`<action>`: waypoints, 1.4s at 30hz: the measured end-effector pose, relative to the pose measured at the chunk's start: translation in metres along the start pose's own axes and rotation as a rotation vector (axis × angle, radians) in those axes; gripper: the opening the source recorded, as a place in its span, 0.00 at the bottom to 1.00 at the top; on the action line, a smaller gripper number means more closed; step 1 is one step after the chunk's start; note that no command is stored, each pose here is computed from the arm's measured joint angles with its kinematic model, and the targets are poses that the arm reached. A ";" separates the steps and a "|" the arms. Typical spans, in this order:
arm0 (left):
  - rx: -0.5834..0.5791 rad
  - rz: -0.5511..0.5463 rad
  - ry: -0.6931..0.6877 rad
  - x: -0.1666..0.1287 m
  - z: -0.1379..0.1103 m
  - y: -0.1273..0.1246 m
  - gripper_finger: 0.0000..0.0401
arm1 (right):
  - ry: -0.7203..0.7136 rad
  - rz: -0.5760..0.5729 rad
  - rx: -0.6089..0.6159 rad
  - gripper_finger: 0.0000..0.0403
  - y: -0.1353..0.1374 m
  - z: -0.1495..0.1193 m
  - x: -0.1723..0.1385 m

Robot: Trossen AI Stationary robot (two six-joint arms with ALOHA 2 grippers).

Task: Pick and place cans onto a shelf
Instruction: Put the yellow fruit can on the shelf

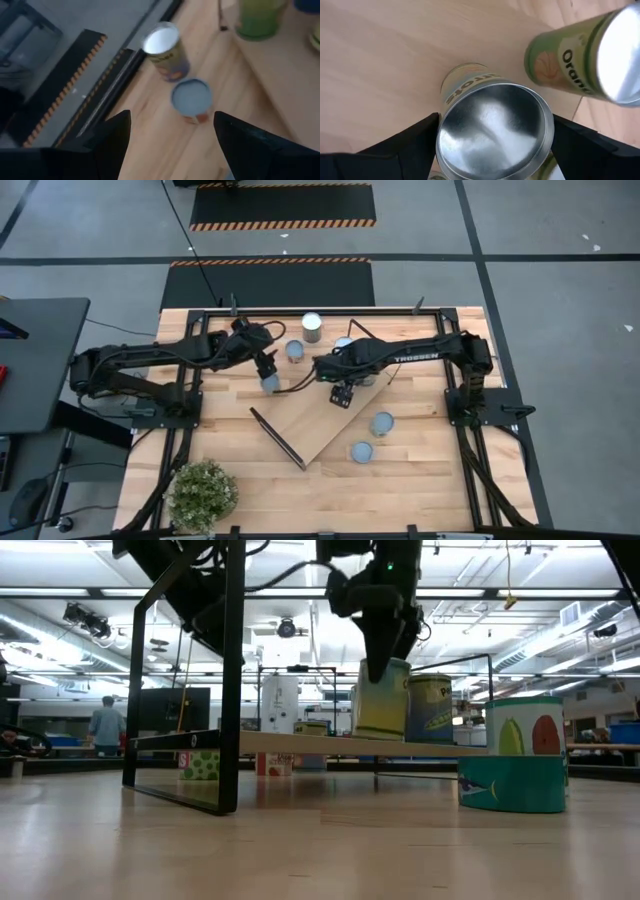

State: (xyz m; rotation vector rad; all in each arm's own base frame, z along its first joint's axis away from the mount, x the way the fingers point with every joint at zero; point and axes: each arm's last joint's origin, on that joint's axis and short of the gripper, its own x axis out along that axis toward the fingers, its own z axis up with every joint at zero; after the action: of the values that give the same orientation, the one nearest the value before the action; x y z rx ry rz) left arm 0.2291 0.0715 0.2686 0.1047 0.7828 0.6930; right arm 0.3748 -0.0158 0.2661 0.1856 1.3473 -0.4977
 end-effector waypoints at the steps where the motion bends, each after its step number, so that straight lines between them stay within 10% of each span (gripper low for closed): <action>1: 0.001 0.013 0.000 0.000 0.000 0.001 0.72 | 0.011 0.000 0.017 0.86 0.000 0.001 0.003; 42: 0.054 -0.141 -0.063 -0.001 0.006 -0.004 0.72 | -0.053 -0.034 -0.020 0.98 0.007 0.006 -0.030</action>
State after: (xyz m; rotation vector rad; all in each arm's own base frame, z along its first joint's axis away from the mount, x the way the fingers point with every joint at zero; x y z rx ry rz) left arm 0.2349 0.0684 0.2720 0.1183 0.7412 0.5328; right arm 0.3786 -0.0049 0.2951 0.1323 1.3047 -0.5145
